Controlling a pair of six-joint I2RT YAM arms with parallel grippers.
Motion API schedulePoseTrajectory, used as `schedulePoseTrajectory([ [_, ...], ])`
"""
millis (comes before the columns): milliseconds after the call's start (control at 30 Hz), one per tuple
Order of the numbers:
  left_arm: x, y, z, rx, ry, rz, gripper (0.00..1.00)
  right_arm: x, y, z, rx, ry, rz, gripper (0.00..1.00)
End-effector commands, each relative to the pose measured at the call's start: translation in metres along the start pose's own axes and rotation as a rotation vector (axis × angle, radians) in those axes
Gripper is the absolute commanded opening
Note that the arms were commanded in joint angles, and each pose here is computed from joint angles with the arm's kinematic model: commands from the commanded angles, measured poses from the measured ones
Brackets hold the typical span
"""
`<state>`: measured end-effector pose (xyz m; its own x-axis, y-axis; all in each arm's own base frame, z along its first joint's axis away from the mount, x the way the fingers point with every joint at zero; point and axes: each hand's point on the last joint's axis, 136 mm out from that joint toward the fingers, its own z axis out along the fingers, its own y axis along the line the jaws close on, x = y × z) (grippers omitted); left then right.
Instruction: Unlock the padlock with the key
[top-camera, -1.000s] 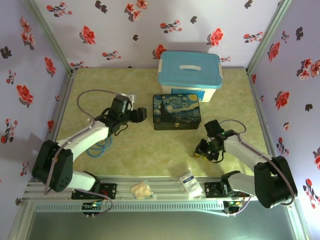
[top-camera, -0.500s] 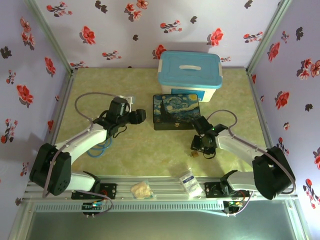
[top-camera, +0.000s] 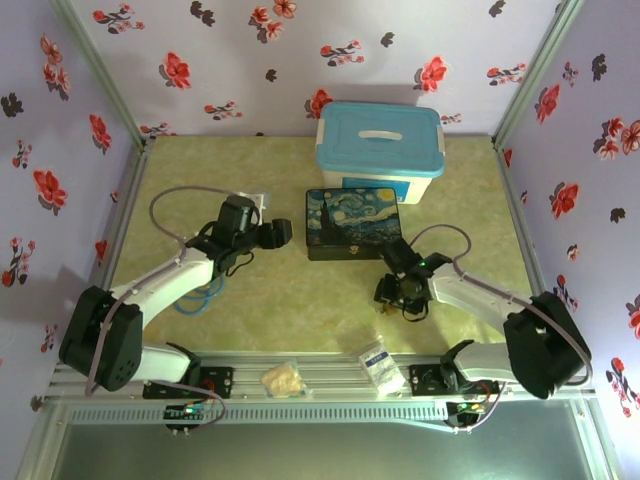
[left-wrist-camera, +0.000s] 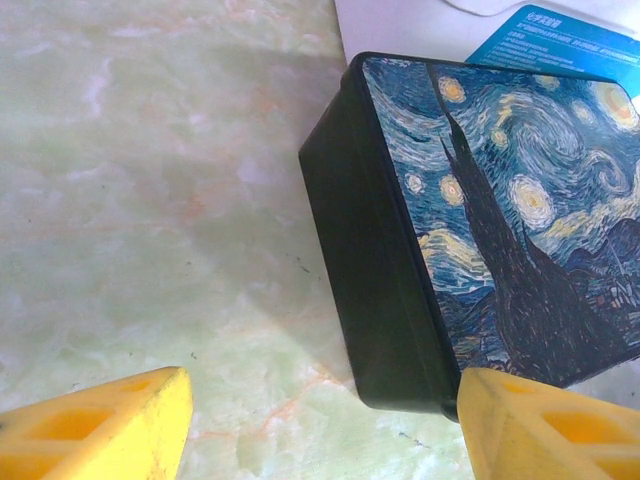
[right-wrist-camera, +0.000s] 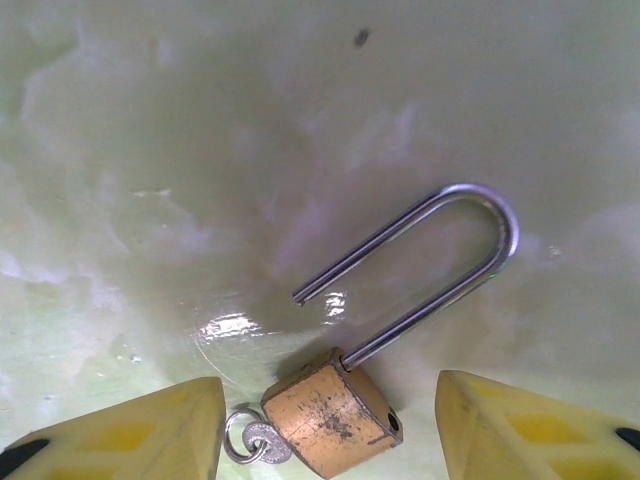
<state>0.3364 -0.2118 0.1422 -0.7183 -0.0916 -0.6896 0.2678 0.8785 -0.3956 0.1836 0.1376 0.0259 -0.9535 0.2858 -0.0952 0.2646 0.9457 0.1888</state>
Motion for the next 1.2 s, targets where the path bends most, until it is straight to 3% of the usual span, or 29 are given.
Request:
schedulePoseTrajectory([
  [0, -0.002, 0.001, -0.005, 0.014, -0.018, -0.015, 0.71, 0.005, -0.002, 0.005, 0.046, 0.013, -0.013, 0.58],
  [133, -0.002, 0.002, -0.005, 0.013, -0.019, -0.017, 0.71, 0.013, -0.013, 0.008, 0.178, 0.021, -0.099, 0.56],
  [233, -0.002, 0.004, -0.005, 0.013, -0.024, -0.020, 0.71, 0.013, -0.024, 0.013, 0.252, 0.022, -0.141, 0.47],
  [300, -0.002, 0.005, -0.005, 0.010, -0.024, -0.020, 0.71, 0.013, -0.029, 0.013, 0.281, 0.028, -0.159, 0.37],
  [500, -0.004, 0.008, -0.008, 0.009, -0.040, -0.029, 0.71, 0.017, -0.039, 0.007, 0.330, 0.070, -0.226, 0.35],
  [633, -0.004, 0.009, -0.007, 0.010, -0.042, -0.035, 0.71, 0.023, -0.037, 0.008, 0.335, 0.131, -0.258, 0.24],
  [767, -0.003, 0.013, -0.010, 0.001, -0.042, -0.035, 0.71, 0.024, -0.035, 0.004, 0.360, 0.162, -0.282, 0.31],
  [1000, -0.004, 0.027, -0.018, -0.026, -0.056, -0.054, 0.71, 0.017, -0.041, -0.004, 0.423, 0.207, -0.332, 0.30],
  [1167, 0.001, 0.030, -0.018, -0.027, -0.046, -0.060, 0.71, 0.010, -0.048, -0.008, 0.481, 0.176, -0.340, 0.36],
])
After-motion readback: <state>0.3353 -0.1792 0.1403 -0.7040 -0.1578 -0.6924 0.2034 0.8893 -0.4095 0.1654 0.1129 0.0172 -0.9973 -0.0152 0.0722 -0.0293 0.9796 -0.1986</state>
